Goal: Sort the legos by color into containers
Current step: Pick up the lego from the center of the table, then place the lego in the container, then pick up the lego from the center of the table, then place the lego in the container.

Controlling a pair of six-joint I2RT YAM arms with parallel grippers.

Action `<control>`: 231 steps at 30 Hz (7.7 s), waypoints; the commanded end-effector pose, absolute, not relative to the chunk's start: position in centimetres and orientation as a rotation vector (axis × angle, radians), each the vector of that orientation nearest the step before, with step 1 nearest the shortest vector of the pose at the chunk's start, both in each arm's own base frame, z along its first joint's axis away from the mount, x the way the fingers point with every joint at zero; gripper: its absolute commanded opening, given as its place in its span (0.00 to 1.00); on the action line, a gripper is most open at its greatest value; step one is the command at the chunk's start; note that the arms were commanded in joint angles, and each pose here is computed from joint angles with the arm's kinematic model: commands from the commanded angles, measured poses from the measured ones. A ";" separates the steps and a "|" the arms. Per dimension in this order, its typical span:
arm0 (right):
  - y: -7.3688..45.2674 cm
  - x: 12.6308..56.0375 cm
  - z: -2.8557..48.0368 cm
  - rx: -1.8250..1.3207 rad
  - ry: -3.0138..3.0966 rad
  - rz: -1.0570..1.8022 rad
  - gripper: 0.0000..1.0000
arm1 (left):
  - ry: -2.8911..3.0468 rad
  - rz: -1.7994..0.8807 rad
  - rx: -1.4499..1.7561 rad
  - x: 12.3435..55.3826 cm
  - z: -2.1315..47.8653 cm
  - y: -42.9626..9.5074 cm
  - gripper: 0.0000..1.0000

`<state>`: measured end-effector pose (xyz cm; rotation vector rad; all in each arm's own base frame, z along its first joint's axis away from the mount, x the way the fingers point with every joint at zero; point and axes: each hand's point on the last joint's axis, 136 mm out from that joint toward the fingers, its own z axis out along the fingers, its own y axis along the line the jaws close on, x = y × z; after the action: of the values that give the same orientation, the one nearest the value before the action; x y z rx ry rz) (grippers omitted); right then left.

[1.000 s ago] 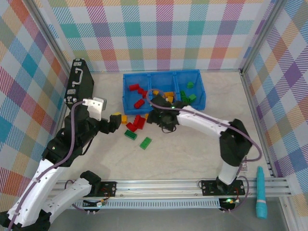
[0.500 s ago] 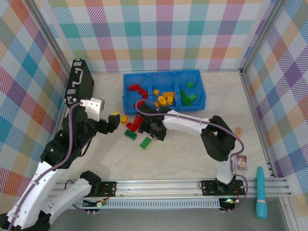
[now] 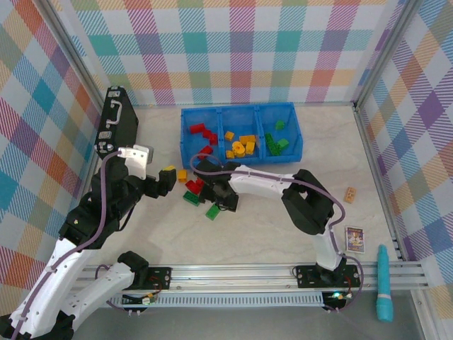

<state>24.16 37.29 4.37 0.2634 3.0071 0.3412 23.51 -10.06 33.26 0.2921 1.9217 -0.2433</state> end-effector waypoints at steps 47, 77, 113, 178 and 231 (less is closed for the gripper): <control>15.3 36.6 16.4 -0.397 2.550 -0.138 0.33 | 2.008 -0.164 0.330 25.5 30.9 -10.7 0.90; 13.3 54.8 13.6 -0.258 2.515 -0.078 0.43 | 2.042 -0.127 0.348 26.2 30.6 -10.9 0.90; 39.8 26.7 16.0 -1.237 2.320 0.519 0.63 | 1.958 -0.222 0.360 24.1 32.4 -10.9 0.91; 45.3 26.2 3.0 -1.321 2.522 0.419 0.35 | 1.985 -0.244 0.409 24.7 31.1 -12.0 0.92; 15.7 57.2 11.5 -0.152 2.496 0.227 0.39 | 2.000 -0.166 0.427 24.9 30.7 -11.3 0.92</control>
<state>56.06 15.58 11.77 -0.1470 2.5047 0.2142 25.15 -11.53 29.64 0.4212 2.0366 -0.1808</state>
